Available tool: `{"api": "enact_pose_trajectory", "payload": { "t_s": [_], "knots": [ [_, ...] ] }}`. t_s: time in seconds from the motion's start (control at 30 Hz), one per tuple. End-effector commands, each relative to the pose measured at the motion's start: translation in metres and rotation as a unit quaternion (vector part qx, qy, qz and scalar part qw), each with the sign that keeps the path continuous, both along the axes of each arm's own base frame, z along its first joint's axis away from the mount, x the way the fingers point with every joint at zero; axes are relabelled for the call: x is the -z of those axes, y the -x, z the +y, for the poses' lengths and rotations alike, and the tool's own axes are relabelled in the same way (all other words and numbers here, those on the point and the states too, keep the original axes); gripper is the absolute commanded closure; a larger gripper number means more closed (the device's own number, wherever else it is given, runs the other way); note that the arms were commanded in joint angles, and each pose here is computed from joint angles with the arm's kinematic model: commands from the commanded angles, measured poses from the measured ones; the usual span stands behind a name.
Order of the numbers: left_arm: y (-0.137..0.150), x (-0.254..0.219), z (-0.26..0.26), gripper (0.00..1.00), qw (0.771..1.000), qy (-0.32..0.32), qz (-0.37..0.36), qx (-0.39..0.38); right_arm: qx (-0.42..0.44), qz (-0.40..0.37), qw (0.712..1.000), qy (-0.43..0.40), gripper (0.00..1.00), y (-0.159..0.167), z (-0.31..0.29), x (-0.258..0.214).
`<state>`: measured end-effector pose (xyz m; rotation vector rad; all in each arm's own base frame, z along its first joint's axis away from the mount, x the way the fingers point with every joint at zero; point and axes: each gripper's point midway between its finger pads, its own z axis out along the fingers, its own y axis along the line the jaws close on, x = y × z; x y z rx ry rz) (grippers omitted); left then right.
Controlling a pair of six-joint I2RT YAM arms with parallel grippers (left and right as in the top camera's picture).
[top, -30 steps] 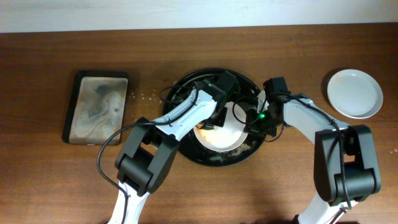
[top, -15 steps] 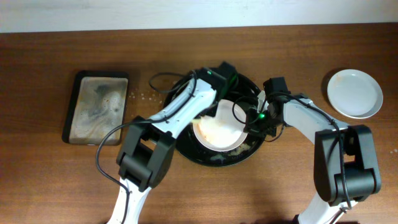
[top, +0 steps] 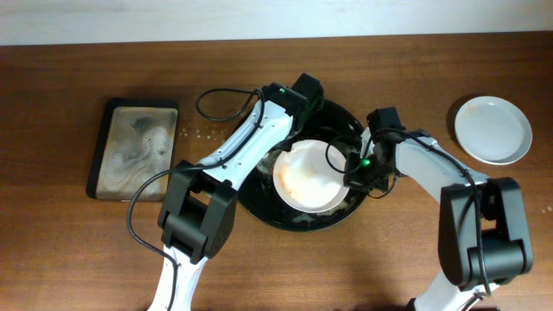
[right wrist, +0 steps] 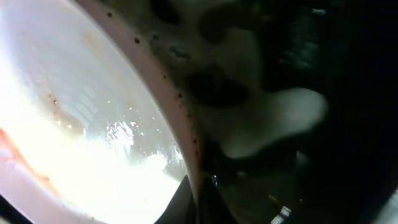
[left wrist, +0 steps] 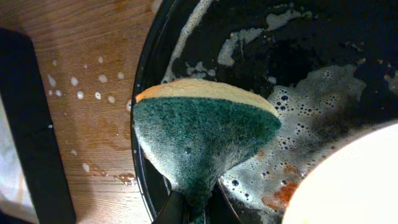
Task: Clean dirty plates on tray and stack at the side
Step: 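Hold the plate with the right gripper and scrub the sauce with the sponge, then tilt the plate up with the right gripper while scrubbing its underside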
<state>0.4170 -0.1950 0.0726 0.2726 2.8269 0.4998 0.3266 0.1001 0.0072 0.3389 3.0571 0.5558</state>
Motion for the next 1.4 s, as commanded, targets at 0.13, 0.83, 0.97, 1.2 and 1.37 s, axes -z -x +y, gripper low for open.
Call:
{"api": "enact_pose_trajectory", "payload": {
  "t_s": [0.13,0.83,0.97,1.2,1.37],
  "knots": [
    [-0.007,0.010,0.005,1.00,0.994,0.090,0.040,-0.040,-0.035,-0.078,0.993,0.077,0.96,-0.020,-0.025,-0.050],
    [-0.003,0.013,-0.006,1.00,0.987,0.140,0.065,-0.039,-0.115,-0.248,0.841,0.467,0.96,-0.028,-0.049,-0.165],
    [-0.003,0.013,-0.006,1.00,0.987,0.140,0.065,-0.039,-0.120,-0.277,0.791,0.533,0.96,-0.027,-0.043,-0.190],
    [-0.004,0.013,-0.006,1.00,0.987,0.140,0.064,-0.039,-0.113,-0.327,0.707,0.617,0.96,-0.020,-0.028,-0.230],
    [-0.004,0.013,-0.006,1.00,0.987,0.141,0.063,-0.039,-0.106,-0.337,0.689,0.632,0.96,-0.018,-0.026,-0.239]
  ]
}}
